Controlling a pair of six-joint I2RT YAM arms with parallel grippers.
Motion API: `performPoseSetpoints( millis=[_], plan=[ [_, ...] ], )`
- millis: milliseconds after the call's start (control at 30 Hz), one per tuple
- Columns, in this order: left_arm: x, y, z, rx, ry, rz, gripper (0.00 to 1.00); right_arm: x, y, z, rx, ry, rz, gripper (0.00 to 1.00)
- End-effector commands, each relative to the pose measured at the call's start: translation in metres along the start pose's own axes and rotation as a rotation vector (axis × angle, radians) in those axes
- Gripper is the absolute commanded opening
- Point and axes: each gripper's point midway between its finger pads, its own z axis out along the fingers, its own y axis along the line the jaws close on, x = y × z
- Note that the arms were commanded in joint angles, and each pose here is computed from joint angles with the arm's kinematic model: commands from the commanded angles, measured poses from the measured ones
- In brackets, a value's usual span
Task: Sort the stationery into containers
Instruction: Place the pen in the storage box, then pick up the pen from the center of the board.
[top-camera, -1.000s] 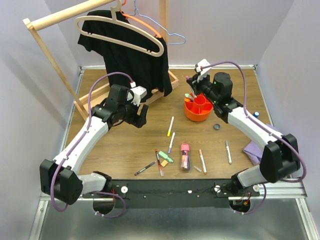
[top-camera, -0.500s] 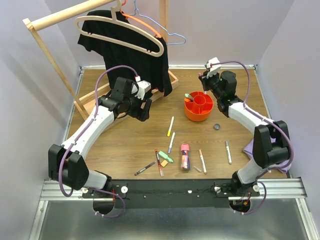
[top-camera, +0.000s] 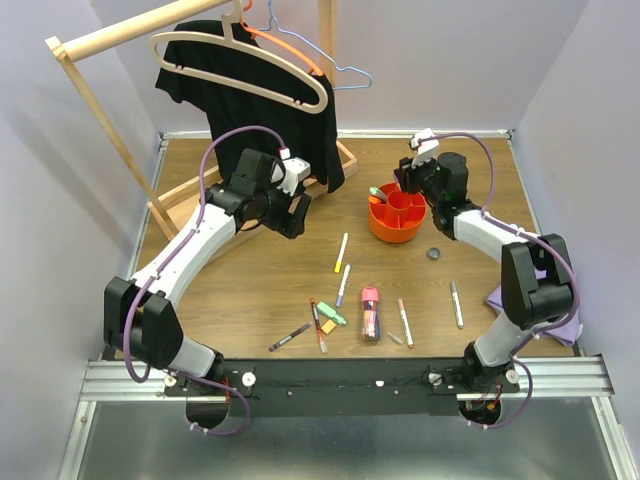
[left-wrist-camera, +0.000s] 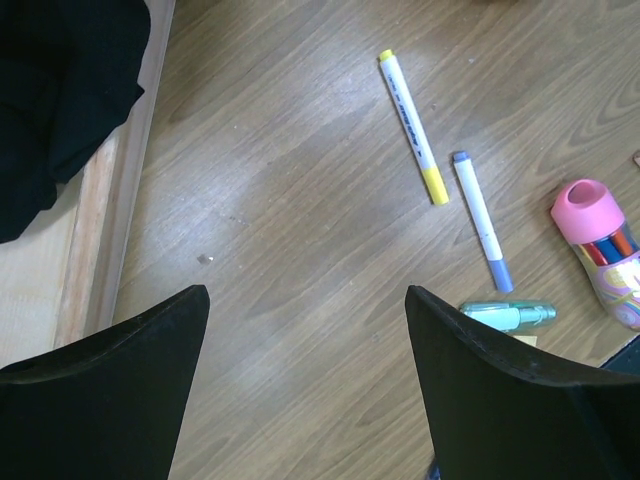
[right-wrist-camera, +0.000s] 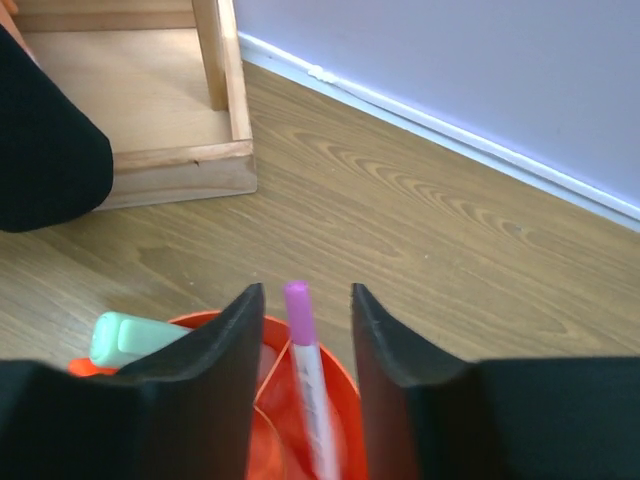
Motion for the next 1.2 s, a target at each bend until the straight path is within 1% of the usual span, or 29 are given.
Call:
performPoseSetpoints(
  millis=[0, 67, 100, 167, 200, 267, 300, 333, 367, 400, 433, 467, 533, 567, 633, 667, 800, 833, 933, 1000, 1067, 1167],
  plan=[
    [-0.016, -0.004, -0.001, 0.007, -0.043, 0.036, 0.88, -0.015, -0.009, -0.009, 0.039, -0.011, 0.007, 0.51],
    [-0.015, -0.006, -0.003, 0.01, -0.051, 0.037, 0.88, -0.029, -0.012, -0.014, 0.05, -0.023, 0.017, 0.52],
    [-0.015, -0.007, -0.005, 0.013, -0.055, 0.037, 0.88, -0.027, -0.011, -0.018, 0.052, 0.004, 0.026, 0.52],
    [-0.013, -0.009, -0.007, 0.015, -0.063, 0.034, 0.88, -0.048, -0.019, -0.031, 0.086, -0.008, 0.03, 0.52],
    [-0.016, -0.01, -0.013, 0.012, -0.083, 0.037, 0.88, -0.043, -0.018, -0.039, 0.092, 0.043, 0.043, 0.52],
    [-0.013, -0.01, -0.016, 0.005, -0.096, 0.03, 0.89, -0.059, -0.018, -0.061, 0.102, 0.058, 0.066, 0.52],
    [-0.015, -0.011, -0.022, -0.002, -0.117, 0.032, 0.89, -0.046, -0.01, -0.075, 0.074, 0.155, 0.091, 0.51],
    [-0.014, -0.01, -0.025, -0.015, -0.128, 0.03, 0.89, -0.041, -0.002, -0.085, 0.046, 0.199, 0.118, 0.51],
    [-0.011, -0.01, -0.029, -0.026, -0.142, 0.024, 0.91, -0.041, 0.011, -0.097, 0.006, 0.229, 0.195, 0.51],
    [-0.01, -0.009, -0.031, -0.034, -0.15, 0.022, 0.91, -0.032, 0.02, -0.107, -0.024, 0.291, 0.236, 0.51],
    [-0.008, -0.005, -0.033, -0.053, -0.154, 0.017, 0.92, -0.007, 0.037, -0.126, -0.061, 0.428, 0.311, 0.5],
    [-0.005, -0.003, -0.033, -0.062, -0.155, 0.01, 0.92, 0.004, 0.053, -0.137, -0.104, 0.494, 0.39, 0.49],
    [-0.003, -0.001, -0.04, -0.076, -0.171, 0.008, 0.93, 0.04, 0.07, -0.163, -0.103, 0.635, 0.486, 0.49],
    [0.001, 0.003, -0.04, -0.091, -0.167, 0.004, 0.93, 0.048, 0.077, -0.17, -0.102, 0.671, 0.537, 0.48],
    [0.002, 0.006, -0.046, -0.11, -0.184, 0.003, 0.93, 0.062, 0.088, -0.183, -0.124, 0.72, 0.572, 0.47],
    [0.005, 0.008, -0.047, -0.117, -0.183, -0.002, 0.93, 0.077, 0.094, -0.19, -0.106, 0.763, 0.596, 0.46],
    [0.013, 0.013, -0.056, -0.135, -0.194, -0.023, 0.93, 0.085, 0.102, -0.184, -0.134, 0.797, 0.581, 0.47],
    [0.014, 0.014, -0.057, -0.136, -0.197, -0.034, 0.93, 0.095, 0.106, -0.185, -0.137, 0.842, 0.587, 0.47],
    [0.017, 0.021, -0.061, -0.147, -0.212, -0.069, 0.93, 0.106, 0.126, -0.191, -0.171, 0.913, 0.581, 0.49],
    [0.016, 0.026, -0.065, -0.156, -0.225, -0.079, 0.93, 0.118, 0.147, -0.197, -0.21, 0.969, 0.556, 0.49],
    [0.018, 0.032, -0.068, -0.163, -0.234, -0.127, 0.93, 0.125, 0.164, -0.202, -0.24, 0.999, 0.521, 0.5],
    [0.018, 0.037, -0.075, -0.183, -0.248, -0.134, 0.93, 0.145, 0.161, -0.214, -0.157, 1.071, 0.515, 0.5]
  ],
)
